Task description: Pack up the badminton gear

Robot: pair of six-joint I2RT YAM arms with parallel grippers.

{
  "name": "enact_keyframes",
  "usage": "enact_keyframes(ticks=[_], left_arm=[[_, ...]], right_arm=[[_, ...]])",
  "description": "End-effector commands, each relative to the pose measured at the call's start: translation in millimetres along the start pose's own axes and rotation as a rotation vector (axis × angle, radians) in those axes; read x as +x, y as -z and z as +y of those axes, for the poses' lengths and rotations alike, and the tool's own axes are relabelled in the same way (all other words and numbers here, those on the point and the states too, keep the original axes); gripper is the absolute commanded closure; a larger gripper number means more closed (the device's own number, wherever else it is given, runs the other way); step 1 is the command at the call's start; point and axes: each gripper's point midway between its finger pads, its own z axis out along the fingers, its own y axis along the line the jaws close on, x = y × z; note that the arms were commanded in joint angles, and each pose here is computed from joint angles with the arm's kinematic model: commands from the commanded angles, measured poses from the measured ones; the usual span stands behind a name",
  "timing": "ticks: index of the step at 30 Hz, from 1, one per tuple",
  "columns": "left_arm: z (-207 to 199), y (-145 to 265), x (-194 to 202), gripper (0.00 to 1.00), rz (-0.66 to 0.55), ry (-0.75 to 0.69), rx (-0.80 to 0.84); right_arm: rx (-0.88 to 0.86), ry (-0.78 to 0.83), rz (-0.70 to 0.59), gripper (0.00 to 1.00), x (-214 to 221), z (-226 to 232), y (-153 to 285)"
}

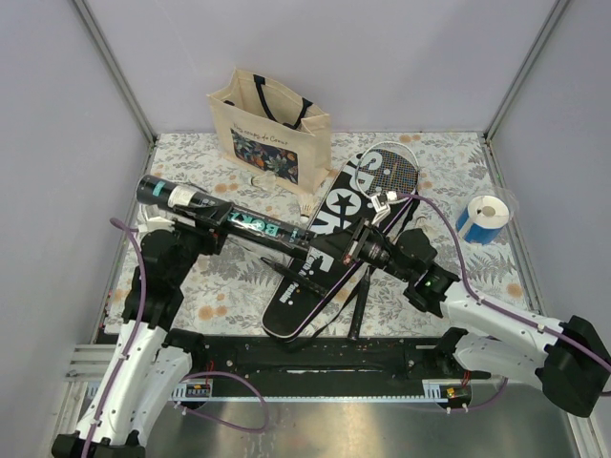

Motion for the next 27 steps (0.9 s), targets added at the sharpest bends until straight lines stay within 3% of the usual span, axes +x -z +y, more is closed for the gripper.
enact_keyframes(ticks=[1,14,20,27], left_arm=[[-17.9,-2.7,-69.4,0.68,-0.301,0.016,0.015],[-14.2,-8.6,-75.9,0.69,-0.312,-0.019,0.002],[-12.4,2.1,-78.2,0.67,-0.326,-0.089,-0.022],[-4.2,2.4,-47.7,0.65,-0.13,-0.186,-0.095]], right_arm=[[-0.022,0.12,-0.043,1.0,-10.1,10.6,13.9],[0.076,0.196,0.0,1.0,-9.3,0.2,19.0],[0.475,0.142,-0.122,1.0,-29.3,-68.6,46.4],[1.037,0.195,-0.281,1.0,-56.4,-144.6,131.1]])
